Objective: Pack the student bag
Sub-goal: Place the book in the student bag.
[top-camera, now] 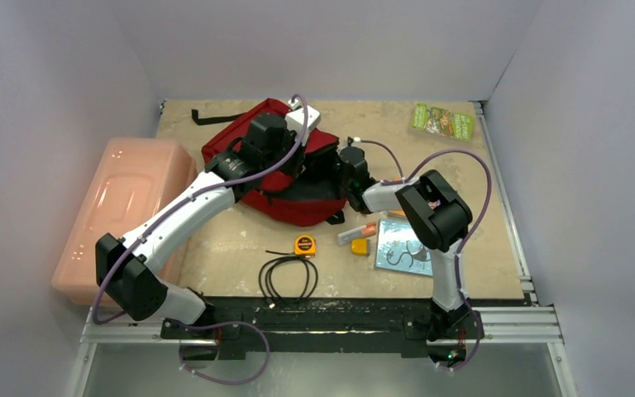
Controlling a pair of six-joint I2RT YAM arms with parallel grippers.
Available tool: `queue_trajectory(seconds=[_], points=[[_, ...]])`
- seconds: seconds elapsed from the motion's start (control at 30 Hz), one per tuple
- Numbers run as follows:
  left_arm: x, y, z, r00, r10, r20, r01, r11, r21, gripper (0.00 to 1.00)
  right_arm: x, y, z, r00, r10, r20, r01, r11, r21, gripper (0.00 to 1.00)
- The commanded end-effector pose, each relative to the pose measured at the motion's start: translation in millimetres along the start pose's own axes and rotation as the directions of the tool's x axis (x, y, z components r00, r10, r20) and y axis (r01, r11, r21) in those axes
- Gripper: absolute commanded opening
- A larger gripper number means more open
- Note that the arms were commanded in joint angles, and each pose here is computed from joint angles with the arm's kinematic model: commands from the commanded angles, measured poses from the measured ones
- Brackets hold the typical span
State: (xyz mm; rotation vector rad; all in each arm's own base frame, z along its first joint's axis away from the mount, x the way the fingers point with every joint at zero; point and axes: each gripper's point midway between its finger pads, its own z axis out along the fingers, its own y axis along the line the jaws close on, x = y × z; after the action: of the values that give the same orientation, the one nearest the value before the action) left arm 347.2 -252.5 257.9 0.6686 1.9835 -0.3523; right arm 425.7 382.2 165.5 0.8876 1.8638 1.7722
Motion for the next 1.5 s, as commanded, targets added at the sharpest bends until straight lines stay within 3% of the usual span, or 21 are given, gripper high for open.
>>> queue_trajectory(seconds=[0.0, 0.13, 0.23, 0.43, 0.53, 0.63, 0.77, 0.93, 1.13, 1.2, 1.23, 1.33, 1.37, 1.43, 1.47], points=[[-11, 9, -9, 0.996, 0.087, -0.015, -0.087, 0.996, -0.024, 0.0, -10, 25, 17, 0.995, -0.071, 0.066, 0.079, 0.99, -0.117, 0.21], [-15, 10, -14, 0.995, 0.099, 0.032, -0.098, 0.995, -0.028, 0.0, -7, 16, 31, 0.987, -0.141, 0.079, 0.151, 0.979, -0.138, 0.28], [-12, 3, -18, 0.995, 0.101, -0.008, -0.101, 0.995, 0.014, 0.0, -10, 2, 44, 0.963, -0.244, 0.118, 0.253, 0.965, -0.074, 0.36], [-15, -6, -16, 0.999, 0.04, 0.026, -0.041, 0.998, 0.051, 0.0, 0, -15, 68, 0.94, -0.314, 0.132, 0.323, 0.945, -0.054, 0.39], [-7, 7, -10, 0.999, 0.027, 0.017, -0.027, 0.999, -0.025, 0.0, 2, -16, 61, 0.927, -0.353, 0.131, 0.363, 0.929, -0.066, 0.48], [-2, 14, -8, 1.0, 0.028, 0.007, -0.027, 0.997, -0.067, 0.0, 8, -27, 53, 0.908, -0.411, 0.083, 0.413, 0.911, -0.011, 0.66], [-3, 24, -10, 1.0, -0.003, 0.028, 0.007, 0.992, -0.128, 0.0, 18, -28, 29, 0.906, -0.421, 0.051, 0.423, 0.905, -0.052, 0.78], [-2, 29, -10, 0.998, 0.012, 0.059, -0.003, 0.988, -0.152, 0.0, 25, -12, 11, 0.886, -0.462, 0.029, 0.461, 0.874, -0.153, 0.79], [0, 26, -8, 0.999, 0.009, 0.053, -0.002, 0.991, -0.135, 0.0, 16, -37, 0, 0.895, -0.447, 0.01, 0.445, 0.889, -0.105, 0.81], [1, 25, -7, 0.999, 0.007, 0.048, -0.001, 0.991, -0.131, 0.0, 11, -42, -3, 0.9, -0.435, 0.029, 0.436, 0.897, -0.08, 0.79], [2, 24, -7, 0.999, 0.006, 0.045, 0.0, 0.992, -0.125, 0.0, 10, -43, -2, 0.905, -0.425, 0.035, 0.426, 0.901, -0.077, 0.73], [-1, 15, -7, 0.999, -0.004, 0.053, 0.007, 0.997, -0.072, 0.0, 10, -43, 12, 0.912, -0.41, 0.025, 0.411, 0.907, -0.093, 0.31], [-2, 11, -7, 0.998, -0.005, 0.057, 0.008, 0.999, -0.052, 0.0, 14, -39, 20, 0.907, -0.422, 0.013, 0.42, 0.9, -0.113, 0.22], [-3, 8, -6, 0.998, -0.01, 0.062, 0.012, 0.999, -0.036, 0.0, 22, -29, 34, 0.895, -0.446, -0.015, 0.438, 0.885, -0.154, 0.17], [-2, 9, -5, 0.998, -0.01, 0.056, 0.013, 0.999, -0.04, 0.0, 26, -22, 38, 0.89, -0.456, -0.022, 0.446, 0.878, -0.172, 0.2]])
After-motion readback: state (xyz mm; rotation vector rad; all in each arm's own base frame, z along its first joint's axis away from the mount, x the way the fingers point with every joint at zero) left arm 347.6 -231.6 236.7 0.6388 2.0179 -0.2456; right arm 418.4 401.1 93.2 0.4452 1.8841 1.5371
